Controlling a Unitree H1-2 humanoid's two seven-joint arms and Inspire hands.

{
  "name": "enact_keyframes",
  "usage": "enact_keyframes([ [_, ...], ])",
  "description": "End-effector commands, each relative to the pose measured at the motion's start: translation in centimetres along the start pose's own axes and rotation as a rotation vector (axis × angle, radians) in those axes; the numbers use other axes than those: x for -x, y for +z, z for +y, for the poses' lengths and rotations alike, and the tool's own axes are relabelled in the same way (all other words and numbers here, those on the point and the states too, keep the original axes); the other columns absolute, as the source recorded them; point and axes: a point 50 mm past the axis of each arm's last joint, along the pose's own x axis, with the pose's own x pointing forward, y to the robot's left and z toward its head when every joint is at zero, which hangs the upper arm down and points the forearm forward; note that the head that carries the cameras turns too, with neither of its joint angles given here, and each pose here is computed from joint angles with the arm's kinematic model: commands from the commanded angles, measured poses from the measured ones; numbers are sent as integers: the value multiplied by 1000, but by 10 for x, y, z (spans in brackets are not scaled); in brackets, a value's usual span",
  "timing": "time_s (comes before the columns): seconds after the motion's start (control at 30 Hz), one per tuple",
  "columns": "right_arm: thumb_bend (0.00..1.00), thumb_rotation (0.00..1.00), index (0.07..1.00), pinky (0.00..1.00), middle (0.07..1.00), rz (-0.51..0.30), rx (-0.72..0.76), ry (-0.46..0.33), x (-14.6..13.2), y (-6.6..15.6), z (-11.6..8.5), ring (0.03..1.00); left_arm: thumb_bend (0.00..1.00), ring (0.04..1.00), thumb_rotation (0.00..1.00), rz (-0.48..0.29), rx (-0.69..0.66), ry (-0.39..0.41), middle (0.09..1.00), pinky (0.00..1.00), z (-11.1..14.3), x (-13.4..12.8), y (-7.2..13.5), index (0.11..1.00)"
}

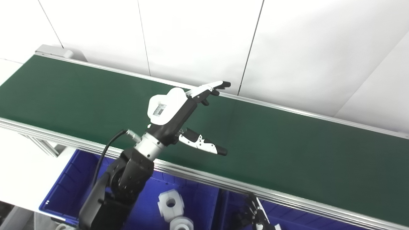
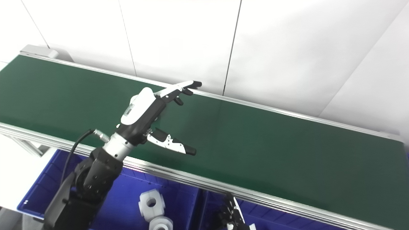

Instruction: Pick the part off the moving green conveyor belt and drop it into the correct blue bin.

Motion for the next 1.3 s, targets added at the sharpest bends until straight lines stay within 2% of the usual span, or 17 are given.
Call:
enact_keyframes([
  [0.0, 840, 1000, 978, 917, 943, -67, -10, 4, -1, 10, 3, 916, 985, 818, 328, -39, -104, 14, 855, 687, 14, -16, 0, 879],
  [0.17, 833, 1000, 974, 903, 936, -70, -7, 7, -3, 11, 4, 905, 1000, 830, 257, -2, -271, -56, 855, 767, 24, -36, -18, 892],
  [0.33, 811, 1000, 977, 900, 938, -71, -2, 11, -3, 11, 5, 907, 1000, 837, 194, 33, -383, -111, 857, 787, 31, -53, -31, 882],
  [0.57, 800, 1000, 975, 900, 935, -68, -1, 14, -3, 11, 5, 907, 1000, 869, 215, 71, -513, -145, 874, 830, 29, -72, -48, 885],
  [0.97, 795, 1000, 969, 884, 929, -73, 0, 17, -1, 13, 6, 897, 1000, 922, 246, 201, -550, -162, 941, 874, 7, -87, -69, 890],
  [1.17, 793, 1000, 970, 883, 921, -66, 0, 13, 1, 13, 7, 900, 1000, 923, 259, 270, -528, -239, 944, 868, -10, -93, -78, 895],
  [1.27, 774, 1000, 970, 881, 922, -66, 0, 14, 2, 13, 7, 902, 1000, 917, 258, 281, -525, -255, 933, 867, -19, -95, -80, 888],
])
